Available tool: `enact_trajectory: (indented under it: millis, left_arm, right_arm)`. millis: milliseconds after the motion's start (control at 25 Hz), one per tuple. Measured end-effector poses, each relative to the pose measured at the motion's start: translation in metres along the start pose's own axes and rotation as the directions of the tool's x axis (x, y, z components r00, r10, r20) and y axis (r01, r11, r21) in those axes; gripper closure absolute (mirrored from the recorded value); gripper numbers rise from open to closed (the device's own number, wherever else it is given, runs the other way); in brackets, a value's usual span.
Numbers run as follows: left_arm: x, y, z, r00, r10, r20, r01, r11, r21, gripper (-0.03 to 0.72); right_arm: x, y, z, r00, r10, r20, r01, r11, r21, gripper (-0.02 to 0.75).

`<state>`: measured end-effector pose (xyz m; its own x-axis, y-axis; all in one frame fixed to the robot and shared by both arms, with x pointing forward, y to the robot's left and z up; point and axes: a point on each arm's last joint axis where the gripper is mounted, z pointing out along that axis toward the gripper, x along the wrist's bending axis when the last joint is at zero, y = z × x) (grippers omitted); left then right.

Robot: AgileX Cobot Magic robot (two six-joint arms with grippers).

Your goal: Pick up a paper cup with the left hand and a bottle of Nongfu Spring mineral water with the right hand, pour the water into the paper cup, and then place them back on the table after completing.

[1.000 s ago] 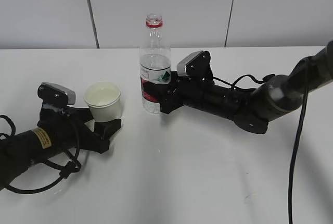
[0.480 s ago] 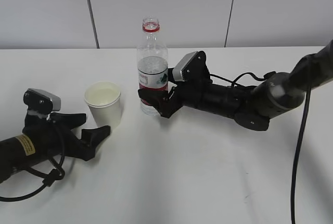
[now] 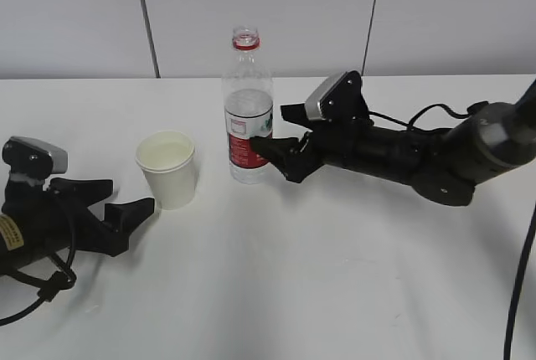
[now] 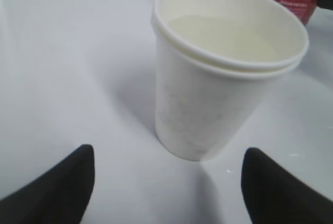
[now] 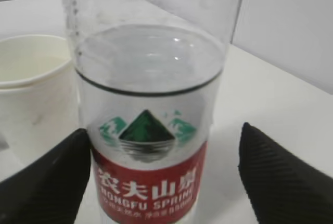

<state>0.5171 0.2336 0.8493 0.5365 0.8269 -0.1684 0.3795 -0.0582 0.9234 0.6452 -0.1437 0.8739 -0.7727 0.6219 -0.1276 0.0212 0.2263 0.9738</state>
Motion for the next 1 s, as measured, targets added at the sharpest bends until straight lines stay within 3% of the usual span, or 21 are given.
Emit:
enact_trajectory:
  millis: [360,520,720,1000]
  left_arm:
    - [0.02,0.016,-0.03,0.994,-0.017,-0.111,0.011,0.998,-0.058,0.156]
    - [0.039,0.021,-0.041,0.97,-0.053,-0.237,0.03,0.995,-0.1,0.156]
    - [0.058,0.021,-0.05,0.921,-0.086,-0.38,0.039,0.991,-0.128,0.156]
    - [0.073,0.033,-0.045,0.885,-0.061,-0.461,-0.01,0.989,-0.15,0.156]
  right_arm:
    - [-0.053,-0.006,-0.05,0.986,0.031,0.164,-0.035,0.999,0.022,0.103]
    - [-0.078,-0.008,-0.07,0.963,0.058,0.261,-0.063,0.998,0.009,0.111]
    - [-0.114,-0.017,-0.103,0.895,0.126,0.428,-0.129,0.991,-0.023,0.122]
    - [-0.151,-0.035,-0.15,0.781,0.163,0.604,-0.205,0.979,0.001,0.137]
